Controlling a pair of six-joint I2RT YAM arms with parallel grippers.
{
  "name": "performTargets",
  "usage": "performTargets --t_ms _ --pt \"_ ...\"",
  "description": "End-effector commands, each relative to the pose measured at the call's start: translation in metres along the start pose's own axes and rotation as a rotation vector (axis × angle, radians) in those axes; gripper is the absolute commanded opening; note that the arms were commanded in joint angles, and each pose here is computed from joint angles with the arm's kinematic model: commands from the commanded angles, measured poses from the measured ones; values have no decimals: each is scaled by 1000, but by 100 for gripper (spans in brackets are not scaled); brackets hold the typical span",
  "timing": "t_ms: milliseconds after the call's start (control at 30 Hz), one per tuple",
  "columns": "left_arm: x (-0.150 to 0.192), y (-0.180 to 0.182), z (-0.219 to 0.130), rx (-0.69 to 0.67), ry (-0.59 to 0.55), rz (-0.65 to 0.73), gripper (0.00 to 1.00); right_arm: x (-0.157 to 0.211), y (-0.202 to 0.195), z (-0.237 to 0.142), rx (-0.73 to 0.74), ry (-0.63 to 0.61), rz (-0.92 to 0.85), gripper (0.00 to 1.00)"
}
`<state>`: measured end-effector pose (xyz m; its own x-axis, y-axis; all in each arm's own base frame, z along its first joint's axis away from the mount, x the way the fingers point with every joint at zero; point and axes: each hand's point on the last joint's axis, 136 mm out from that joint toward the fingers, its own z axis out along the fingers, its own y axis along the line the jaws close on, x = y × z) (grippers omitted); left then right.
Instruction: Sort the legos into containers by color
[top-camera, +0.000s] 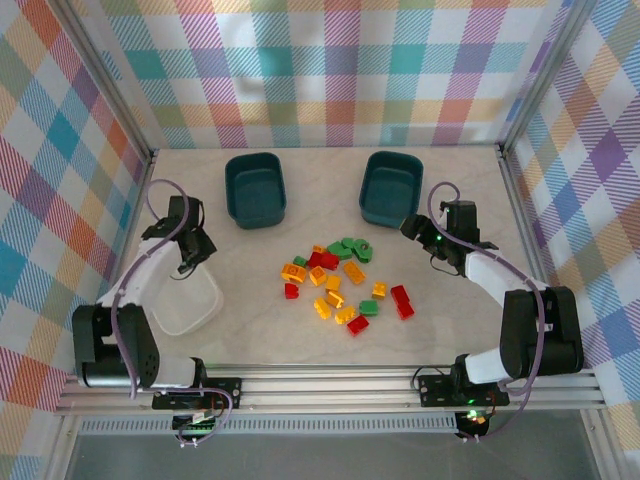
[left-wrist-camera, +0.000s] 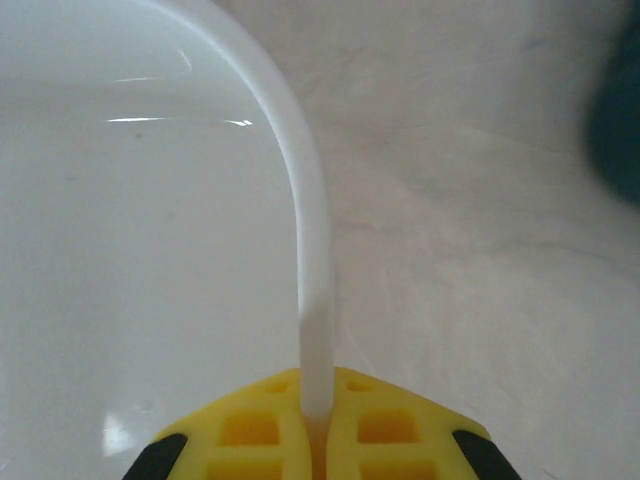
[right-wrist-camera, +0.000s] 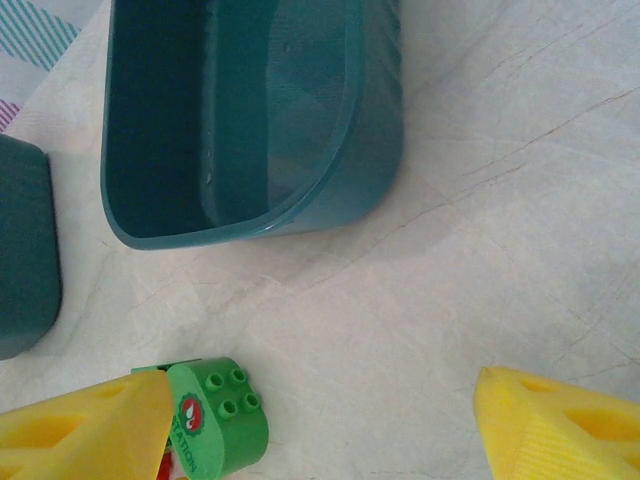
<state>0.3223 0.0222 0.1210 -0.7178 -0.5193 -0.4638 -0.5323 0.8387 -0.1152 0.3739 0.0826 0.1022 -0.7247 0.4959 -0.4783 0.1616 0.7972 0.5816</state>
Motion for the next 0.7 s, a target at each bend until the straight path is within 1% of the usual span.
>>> performTargets --t_ms 0,67,167,267,333,433,533,667 --pt "-28 -26 -53 86 -111 32 0 -11 5 -3 3 -25 -15 79" --pt "-38 -52 -70 163 -127 65 0 -12 4 -4 7 -28 -16 79" --pt "-49 -111 -88 268 -127 181 0 -12 2 -3 18 -29 -18 79" --pt "-47 -190 -102 420 -121 326 0 -13 1 -3 27 -33 -22 80" --pt "-40 -244 -104 521 -97 416 0 -13 0 -4 33 -37 -27 79" --pt "-34 -300 -101 567 -102 523 0 -15 -1 -6 43 -45 -32 79" --pt "-27 -343 -98 636 -81 573 0 -16 -2 -9 49 -57 -38 80" --pt "-14 -382 -92 670 -79 642 0 -16 -3 -8 51 -58 -39 80"
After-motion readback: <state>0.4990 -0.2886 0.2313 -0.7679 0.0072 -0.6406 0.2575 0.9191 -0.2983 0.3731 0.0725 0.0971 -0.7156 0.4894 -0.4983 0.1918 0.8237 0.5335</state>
